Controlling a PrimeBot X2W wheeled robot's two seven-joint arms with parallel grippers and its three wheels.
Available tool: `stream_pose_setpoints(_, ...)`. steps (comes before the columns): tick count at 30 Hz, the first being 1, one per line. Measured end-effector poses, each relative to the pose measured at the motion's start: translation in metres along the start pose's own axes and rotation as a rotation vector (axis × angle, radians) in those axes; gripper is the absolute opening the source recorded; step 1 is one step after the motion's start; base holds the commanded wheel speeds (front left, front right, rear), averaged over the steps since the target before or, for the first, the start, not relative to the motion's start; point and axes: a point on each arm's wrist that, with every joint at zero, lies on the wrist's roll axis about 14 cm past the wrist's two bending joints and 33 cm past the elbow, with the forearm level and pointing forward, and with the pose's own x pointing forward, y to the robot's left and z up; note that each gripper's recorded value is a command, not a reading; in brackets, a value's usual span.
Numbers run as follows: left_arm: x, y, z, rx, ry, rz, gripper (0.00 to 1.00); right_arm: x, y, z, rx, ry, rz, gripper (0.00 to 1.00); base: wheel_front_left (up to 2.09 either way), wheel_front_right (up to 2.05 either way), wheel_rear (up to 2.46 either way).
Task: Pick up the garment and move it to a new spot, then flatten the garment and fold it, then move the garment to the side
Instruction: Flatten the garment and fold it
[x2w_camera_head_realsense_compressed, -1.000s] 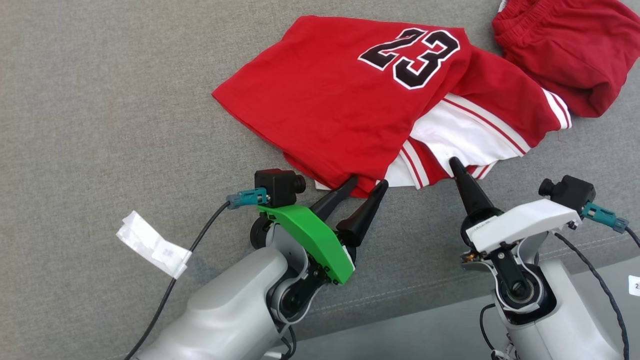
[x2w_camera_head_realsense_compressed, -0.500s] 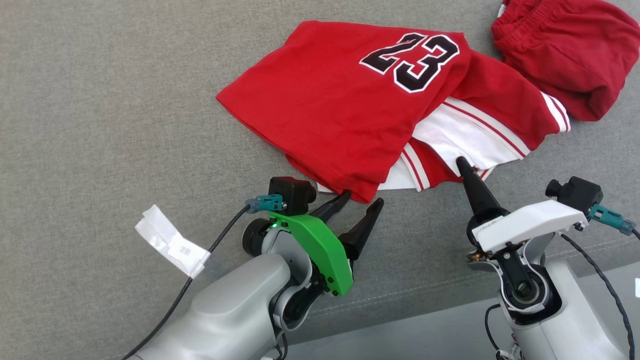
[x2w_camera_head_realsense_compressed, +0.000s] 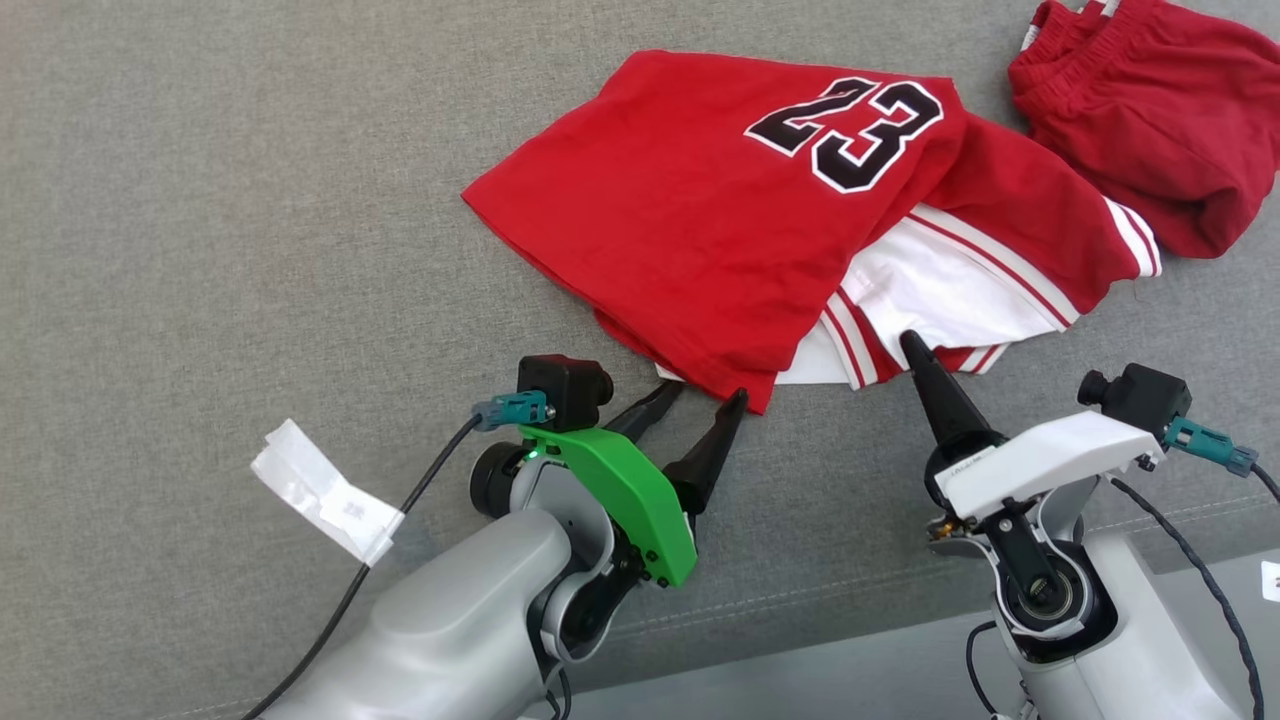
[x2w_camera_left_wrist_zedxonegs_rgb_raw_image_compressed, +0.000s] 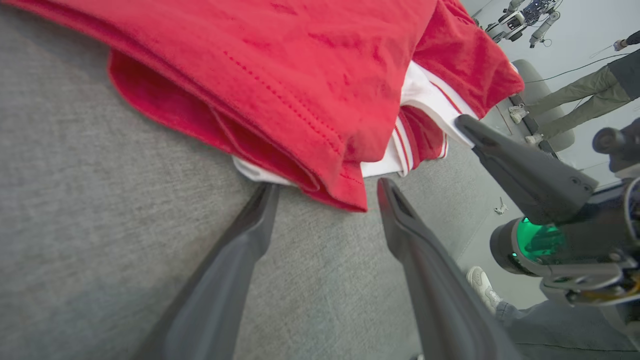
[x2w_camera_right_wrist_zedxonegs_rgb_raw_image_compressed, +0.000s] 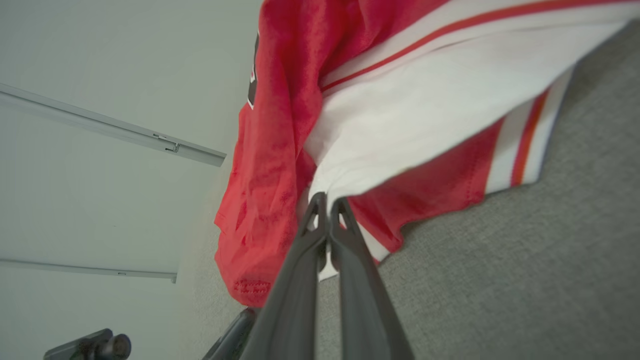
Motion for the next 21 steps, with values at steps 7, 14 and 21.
stream_pose_setpoints(7,0.005,-0.018,0.0,-0.02,0.002,-0.055,1.0,-0.004,-0.004,0.002,0.001,-0.005,-0.013,0.0,0.0,0.0,0.0)
stream_pose_setpoints(14,0.008,-0.024,-0.004,-0.026,0.014,-0.077,1.0,-0.005,-0.009,0.006,0.004,-0.017,-0.029,0.0,0.0,0.0,0.0)
stream_pose_setpoints(21,0.01,-0.024,-0.004,-0.029,0.013,-0.077,0.64,-0.006,-0.011,0.006,0.004,-0.018,-0.035,0.0,0.0,0.0,0.0)
